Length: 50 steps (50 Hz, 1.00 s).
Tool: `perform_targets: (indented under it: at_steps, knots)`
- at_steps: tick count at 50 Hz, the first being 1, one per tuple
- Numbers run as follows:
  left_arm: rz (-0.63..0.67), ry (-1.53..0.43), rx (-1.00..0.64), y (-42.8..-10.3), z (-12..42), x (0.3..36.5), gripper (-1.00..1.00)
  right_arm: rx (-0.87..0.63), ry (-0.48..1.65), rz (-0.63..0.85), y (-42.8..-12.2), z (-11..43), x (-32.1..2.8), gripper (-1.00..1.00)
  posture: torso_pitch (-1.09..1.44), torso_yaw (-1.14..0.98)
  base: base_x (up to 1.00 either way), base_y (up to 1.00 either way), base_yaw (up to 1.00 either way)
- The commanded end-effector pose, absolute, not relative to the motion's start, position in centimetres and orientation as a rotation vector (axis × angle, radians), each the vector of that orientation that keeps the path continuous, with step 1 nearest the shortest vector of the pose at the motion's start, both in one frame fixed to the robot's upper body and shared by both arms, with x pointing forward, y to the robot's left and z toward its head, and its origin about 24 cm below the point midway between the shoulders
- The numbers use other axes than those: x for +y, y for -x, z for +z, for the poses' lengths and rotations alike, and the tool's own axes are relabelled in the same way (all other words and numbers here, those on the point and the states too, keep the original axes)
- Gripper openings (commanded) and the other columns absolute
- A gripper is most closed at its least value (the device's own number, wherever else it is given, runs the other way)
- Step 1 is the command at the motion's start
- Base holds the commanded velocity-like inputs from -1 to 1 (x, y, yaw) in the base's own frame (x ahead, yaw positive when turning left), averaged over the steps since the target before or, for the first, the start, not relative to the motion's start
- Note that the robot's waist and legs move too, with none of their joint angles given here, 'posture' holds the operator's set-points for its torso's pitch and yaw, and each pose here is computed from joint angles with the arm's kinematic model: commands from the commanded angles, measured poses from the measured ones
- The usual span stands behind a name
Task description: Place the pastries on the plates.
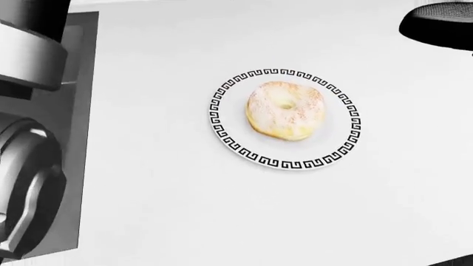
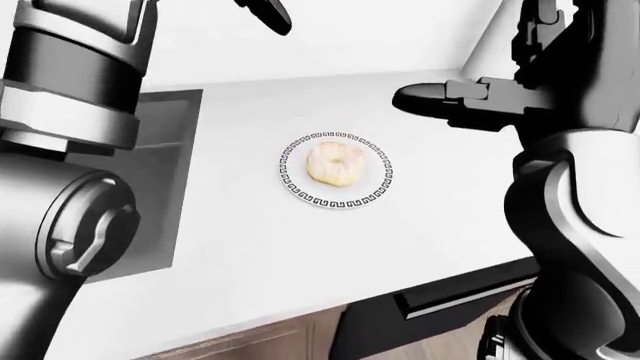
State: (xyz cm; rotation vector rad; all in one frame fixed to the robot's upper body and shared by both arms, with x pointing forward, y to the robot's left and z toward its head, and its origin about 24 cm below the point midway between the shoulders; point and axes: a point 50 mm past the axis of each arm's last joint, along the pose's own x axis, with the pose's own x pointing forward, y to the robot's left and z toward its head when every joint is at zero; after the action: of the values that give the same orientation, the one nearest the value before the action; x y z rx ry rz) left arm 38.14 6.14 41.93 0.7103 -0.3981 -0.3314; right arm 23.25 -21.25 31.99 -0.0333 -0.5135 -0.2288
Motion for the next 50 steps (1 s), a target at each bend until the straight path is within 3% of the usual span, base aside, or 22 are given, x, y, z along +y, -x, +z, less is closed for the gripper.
perform_targets:
  at_steps: [1,12,18,29,39,44,45,46,50]
  knots:
    - [-0.318,-0.722,-0.5,-36.7,44.2,5.6,1.0,-0.579,0.034,-0.252,-22.5,33.0,-21.6,1.0,0.0,0.0,-0.39,0.0,0.0]
    - [-0.295,-0.716,-0.524,-36.1,44.7,5.8,1.0,-0.571,0.036,-0.247,-22.7,32.5,-21.4,1.0,0.0,0.0,-0.4,0.0,0.0]
    - [-0.275,-0.653,-0.572,-33.4,45.3,6.5,1.0,-0.558,0.035,-0.236,-23.1,31.9,-21.0,1.0,0.0,0.0,-0.4,0.0,0.0]
    - [-0.049,-0.495,-0.691,-30.3,44.1,11.1,1.0,-0.549,0.017,-0.202,-23.8,30.9,-20.1,1.0,0.0,0.0,-0.35,0.0,0.0]
    - [0.025,-0.394,-0.701,-29.0,39.7,14.5,1.0,-0.528,0.004,-0.146,-24.3,29.8,-19.3,1.0,0.0,0.0,0.0,0.0,0.0]
    - [0.002,-0.308,-0.652,-28.7,36.5,15.2,1.0,-0.513,0.002,-0.1,-24.8,28.9,-18.5,1.0,0.0,0.0,0.0,0.0,0.0]
    - [0.051,-0.307,-0.64,-28.6,35.9,15.7,1.0,-0.511,0.008,-0.104,-24.9,28.6,-18.5,1.0,0.0,0.0,0.0,0.0,0.0]
    - [0.011,-0.227,-0.653,-28.1,35.4,15.9,1.0,-0.507,0.01,-0.104,-25.0,28.4,-18.5,1.0,0.0,0.0,0.0,0.0,0.0]
    - [0.041,-0.251,-0.626,-27.8,34.1,16.4,1.0,-0.512,-0.007,-0.092,-25.0,28.0,-18.4,1.0,0.0,0.0,0.0,0.0,0.18]
